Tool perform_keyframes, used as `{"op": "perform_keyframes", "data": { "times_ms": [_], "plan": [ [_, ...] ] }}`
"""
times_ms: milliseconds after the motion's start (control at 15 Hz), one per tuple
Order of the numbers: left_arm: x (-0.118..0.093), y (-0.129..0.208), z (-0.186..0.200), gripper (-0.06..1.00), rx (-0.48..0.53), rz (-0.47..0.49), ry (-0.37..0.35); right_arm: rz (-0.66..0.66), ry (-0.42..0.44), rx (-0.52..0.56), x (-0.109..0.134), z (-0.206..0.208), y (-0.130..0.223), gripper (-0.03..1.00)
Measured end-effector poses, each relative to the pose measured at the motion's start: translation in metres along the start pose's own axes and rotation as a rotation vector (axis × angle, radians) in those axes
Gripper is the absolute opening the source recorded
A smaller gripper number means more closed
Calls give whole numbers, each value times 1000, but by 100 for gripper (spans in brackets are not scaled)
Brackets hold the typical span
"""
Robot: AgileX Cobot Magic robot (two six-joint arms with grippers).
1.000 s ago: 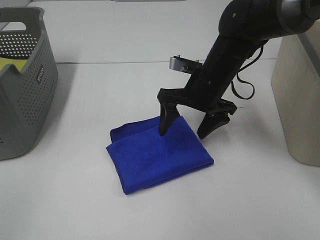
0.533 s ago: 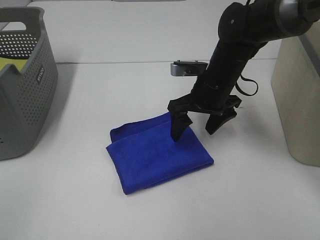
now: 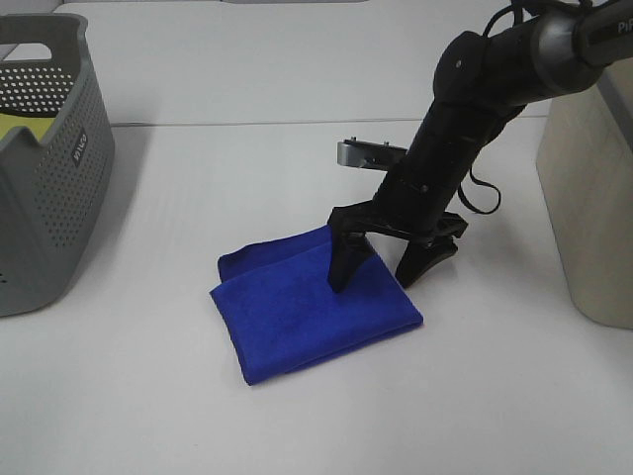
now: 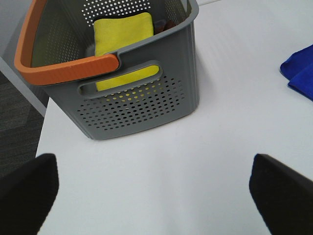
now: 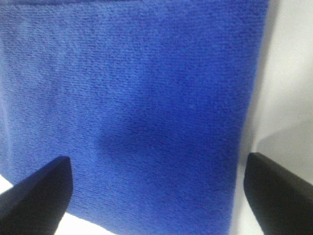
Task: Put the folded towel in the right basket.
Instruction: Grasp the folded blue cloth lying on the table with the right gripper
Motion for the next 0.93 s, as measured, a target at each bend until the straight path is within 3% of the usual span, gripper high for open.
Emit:
{"op": "perform_keyframes", "data": {
  "times_ms": [67, 200, 267, 333, 400, 467, 733, 933],
  "plan": [
    [0, 0, 0, 99, 0, 0, 0, -47, -52, 56, 8, -12, 8, 91],
    [0, 0, 0, 99, 0, 0, 0, -49, -64, 76, 14, -16, 12, 90],
    [0, 0, 0, 99, 0, 0, 0, -2, -74, 121, 39, -27, 25, 90],
    [0, 0, 0, 99, 0, 0, 0, -2, -74, 121, 39, -27, 25, 90],
    [0, 0, 0, 99, 0, 0, 0, 24, -75, 126, 68, -39, 36, 90],
    [0, 0, 0, 99, 0, 0, 0, 24, -75, 126, 68, -39, 36, 90],
    [0, 0, 0, 99, 0, 0, 0, -13, -71, 45, 106, -54, 37, 85],
    [0, 0, 0, 99, 0, 0, 0, -180, -67, 19, 107, -56, 32, 78]
  ]
}}
Point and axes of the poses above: a point on each arm's last joint axis where the gripper is mounted, z pointing back along that axis away from the gripper, x along the wrist's bending axis when the last joint is at zero, y = z × x, the point moved 10 cm from there along -z, pointing out along that axis toward the gripper, and after that the axes turned 14 degrees about -z, right-handed, at the moved point
